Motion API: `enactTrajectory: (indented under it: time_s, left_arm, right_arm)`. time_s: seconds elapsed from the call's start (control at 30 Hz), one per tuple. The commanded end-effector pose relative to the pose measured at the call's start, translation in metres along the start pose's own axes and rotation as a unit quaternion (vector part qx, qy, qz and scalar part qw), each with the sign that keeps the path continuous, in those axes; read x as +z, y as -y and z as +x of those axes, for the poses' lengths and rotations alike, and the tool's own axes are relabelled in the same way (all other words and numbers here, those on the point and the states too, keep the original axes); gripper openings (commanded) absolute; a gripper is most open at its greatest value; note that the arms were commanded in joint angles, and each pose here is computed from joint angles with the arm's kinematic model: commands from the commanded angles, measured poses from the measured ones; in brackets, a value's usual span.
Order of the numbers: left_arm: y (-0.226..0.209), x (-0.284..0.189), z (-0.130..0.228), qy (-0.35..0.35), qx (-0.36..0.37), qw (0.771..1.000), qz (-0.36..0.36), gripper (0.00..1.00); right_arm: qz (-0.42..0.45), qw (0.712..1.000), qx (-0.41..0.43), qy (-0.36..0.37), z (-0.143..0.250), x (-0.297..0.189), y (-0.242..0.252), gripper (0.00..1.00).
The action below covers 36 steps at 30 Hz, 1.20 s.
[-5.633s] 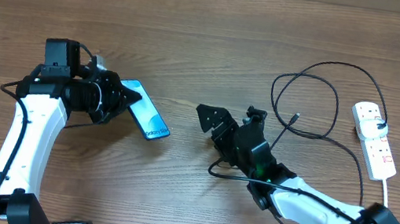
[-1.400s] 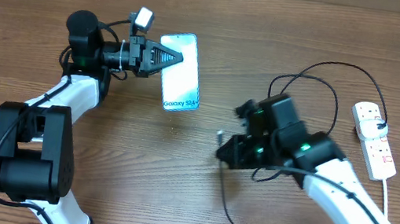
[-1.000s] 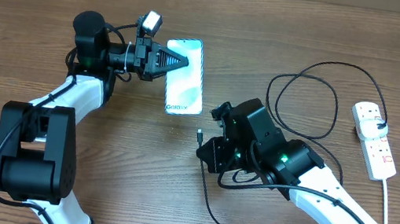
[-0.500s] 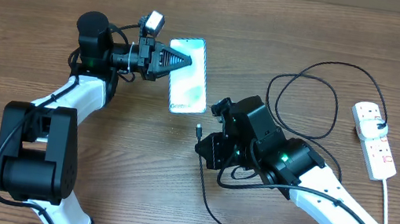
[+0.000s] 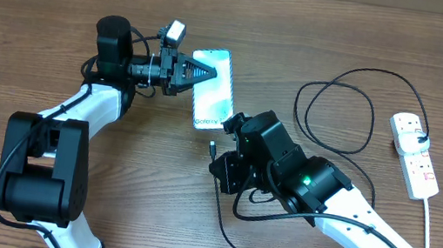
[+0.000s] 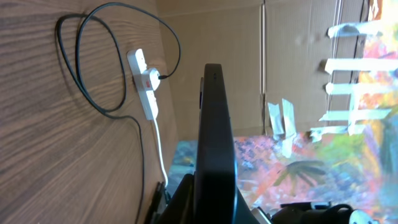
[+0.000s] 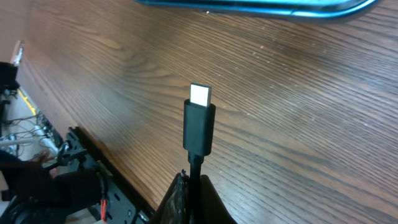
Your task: Plug charger to phone and switch on socket
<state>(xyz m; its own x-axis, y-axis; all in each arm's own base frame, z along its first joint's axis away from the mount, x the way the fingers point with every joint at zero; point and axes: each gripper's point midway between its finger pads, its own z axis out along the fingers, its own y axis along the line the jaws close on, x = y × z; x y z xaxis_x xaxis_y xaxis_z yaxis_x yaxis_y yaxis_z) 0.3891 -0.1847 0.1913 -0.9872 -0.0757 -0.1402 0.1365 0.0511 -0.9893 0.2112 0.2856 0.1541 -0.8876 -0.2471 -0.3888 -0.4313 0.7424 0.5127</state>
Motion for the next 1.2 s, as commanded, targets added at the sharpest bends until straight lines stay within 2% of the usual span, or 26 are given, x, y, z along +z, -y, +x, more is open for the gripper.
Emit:
enactTrajectory:
  time_s: [0.0,0.2,0.47,1.0,1.17]
  left_arm:
    - [0.002,0.002,0.001,-0.006,0.043,0.999,0.003,0.04]
    - [0.001,0.002,-0.001,-0.001,0.048,0.999,0.0,0.04]
    - [-0.019,0.001,-0.012,0.041,0.011,0.998,-0.036,0.04]
    - [-0.029,0.003,-0.004,0.033,0.029,0.998,-0.048,0.04]
    - [-0.031,0.003,-0.003,0.031,0.03,0.998,-0.05,0.04]
  right_arm:
    - [0.015,0.999,-0.007,0.029,-0.015,-0.009,-0.002,0.04]
    - [0.059,0.997,-0.007,0.039,-0.016,-0.011,0.014,0.04]
    - [0.061,0.997,-0.021,0.033,-0.012,-0.009,0.011,0.04]
    - [0.087,0.995,-0.047,0.002,-0.006,0.009,0.026,0.04]
    - [0.104,0.993,-0.062,0.0,-0.01,0.001,0.027,0.04]
